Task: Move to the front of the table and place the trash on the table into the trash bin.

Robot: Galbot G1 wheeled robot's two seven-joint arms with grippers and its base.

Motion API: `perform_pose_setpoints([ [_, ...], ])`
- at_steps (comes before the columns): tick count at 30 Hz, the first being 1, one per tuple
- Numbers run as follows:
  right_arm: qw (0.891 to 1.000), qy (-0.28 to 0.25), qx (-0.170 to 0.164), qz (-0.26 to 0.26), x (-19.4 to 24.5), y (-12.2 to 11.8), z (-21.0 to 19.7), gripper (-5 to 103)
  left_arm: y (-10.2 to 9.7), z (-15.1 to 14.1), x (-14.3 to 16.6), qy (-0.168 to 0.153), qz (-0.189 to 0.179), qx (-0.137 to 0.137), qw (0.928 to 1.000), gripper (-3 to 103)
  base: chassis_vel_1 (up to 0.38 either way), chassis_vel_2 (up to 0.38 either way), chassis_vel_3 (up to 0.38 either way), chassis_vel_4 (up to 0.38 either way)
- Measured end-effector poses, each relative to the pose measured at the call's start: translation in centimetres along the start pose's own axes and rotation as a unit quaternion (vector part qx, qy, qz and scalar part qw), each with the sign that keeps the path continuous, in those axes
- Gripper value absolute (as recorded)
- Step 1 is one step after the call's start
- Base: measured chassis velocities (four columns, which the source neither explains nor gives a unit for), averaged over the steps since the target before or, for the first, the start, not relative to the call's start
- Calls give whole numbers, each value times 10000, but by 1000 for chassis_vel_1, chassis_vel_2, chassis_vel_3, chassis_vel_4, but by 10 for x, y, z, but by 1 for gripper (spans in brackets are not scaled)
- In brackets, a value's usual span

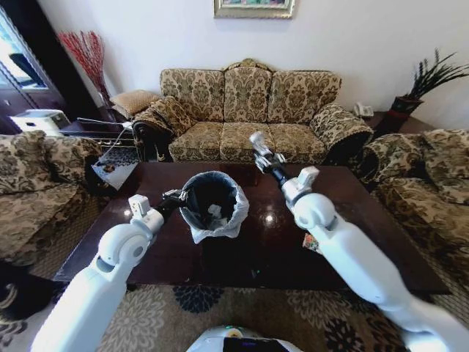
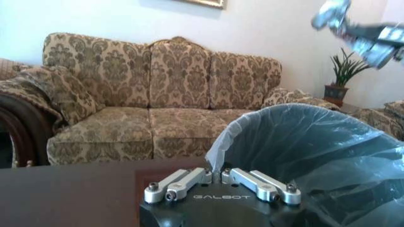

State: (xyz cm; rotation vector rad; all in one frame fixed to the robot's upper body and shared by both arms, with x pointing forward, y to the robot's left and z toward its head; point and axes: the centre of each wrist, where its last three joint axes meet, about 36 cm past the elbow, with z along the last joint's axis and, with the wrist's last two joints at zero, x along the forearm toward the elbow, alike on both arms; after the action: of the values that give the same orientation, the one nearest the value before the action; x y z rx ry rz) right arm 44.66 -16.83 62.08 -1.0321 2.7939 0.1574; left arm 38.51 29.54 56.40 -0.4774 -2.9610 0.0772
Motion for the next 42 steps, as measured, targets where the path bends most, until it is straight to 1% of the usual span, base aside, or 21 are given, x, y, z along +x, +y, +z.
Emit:
perform_pose_setpoints([
  [6, 9982, 127, -143, -570, 0, 30, 2, 48, 2, -4, -1, -16, 6, -25, 10000, 3, 0, 0, 0, 0],
  [7, 9957, 268, -151, -879, 2, 46, 5, 48, 2, -7, -1, -46, 4, -33, 10000, 3, 0, 0, 0, 0],
  [9, 9928, 455, -118, -1102, 5, 59, 8, 48, 1, -9, 1, -72, 15, -39, 10000, 3, 0, 0, 0, 0],
  [13, 9904, 620, 13, -1235, 10, 63, 10, 46, 0, -10, 3, -84, 8, -43, 10000, 3, 0, 0, 0, 0],
  [14, 9900, 624, 74, -1266, 10, 63, 11, 55, -1, -11, 5, -92, 10, -47, 9999, 3, 0, 0, 0, 0],
  [15, 9898, 628, 124, -1269, 9, 61, 13, 55, -2, -11, 6, -100, 17, -48, 9999, 3, 0, 0, 0, 0],
  [16, 9898, 626, 179, -1270, 8, 60, 14, 66, -2, -12, 7, -104, 22, -51, 9999, 3, 0, 0, 0, 0],
  [19, 9893, 608, 265, -1302, 7, 59, 16, 66, -3, -12, 7, -96, 24, -50, 9999, 3, 0, 0, 0, 0],
  [20, 9888, 593, 328, -1330, 6, 57, 19, 77, -3, -11, 7, -80, 32, -50, 10000, 3, 0, 0, 0, 0],
  [21, 9888, 561, 380, -1332, 4, 56, 21, 77, -4, -11, 7, -75, 41, -52, 10000, 3, 0, 0, 0, 0],
  [22, 9891, 507, 423, -1316, 3, 55, 23, 88, -5, -12, 8, -77, 53, -58, 9999, 3, 0, 0, 0, 0],
  [24, 9894, 477, 431, -1304, 2, 55, 23, 88, -6, -12, 8, -80, 57, -59, 9999, 3, 0, 0, 0, 0],
  [25, 9902, 441, 436, -1252, 2, 55, 22, 88, -6, -12, 9, -82, 57, -60, 9999, 3, 0, 0, 0, 0],
  [26, 9910, 419, 432, -1199, 2, 55, 20, 97, -6, -12, 9, -81, 54, -60, 9999, 3, 0, 0, 0, 0],
  [29, 9947, 390, 458, -829, 6, 48, 11, 100, -5, -12, 11, -84, 23, -49, 10000, 3, 0, 0, 0, 0],
  [32, 9969, 463, 630, 38, 19, 25, 9, 100, -6, -13, 15, -137, -11, -41, 9999, 3, 0, 0, 0, 0],
  [33, 9969, 463, 630, 38, 19, 25, 9, 100, -6, -13, 15, -137, -11, -41, 9999, 3, 0, 0, 0, 0],
  [35, 9926, 589, 798, 704, 33, 10, 14, 100, -8, -13, 18, -193, -7, -8, 9998, 3, 0, 0, 0, 0],
  [37, 9901, 634, 857, 910, 38, 6, 16, 100, -10, -12, 19, -201, -6, 18, 9998, 3, 0, 0, 0, 0],
  [40, 9741, 983, 1051, 1745, 64, -20, 34, 100, -16, -6, 16, -193, 23, 164, 9997, 3, 0, 0, 0, 0],
  [42, 9702, 1077, 1057, 1897, 71, -25, 41, 100, -18, -5, 15, -182, 43, 187, 9996, 3, 0, 0, 0, 0],
])
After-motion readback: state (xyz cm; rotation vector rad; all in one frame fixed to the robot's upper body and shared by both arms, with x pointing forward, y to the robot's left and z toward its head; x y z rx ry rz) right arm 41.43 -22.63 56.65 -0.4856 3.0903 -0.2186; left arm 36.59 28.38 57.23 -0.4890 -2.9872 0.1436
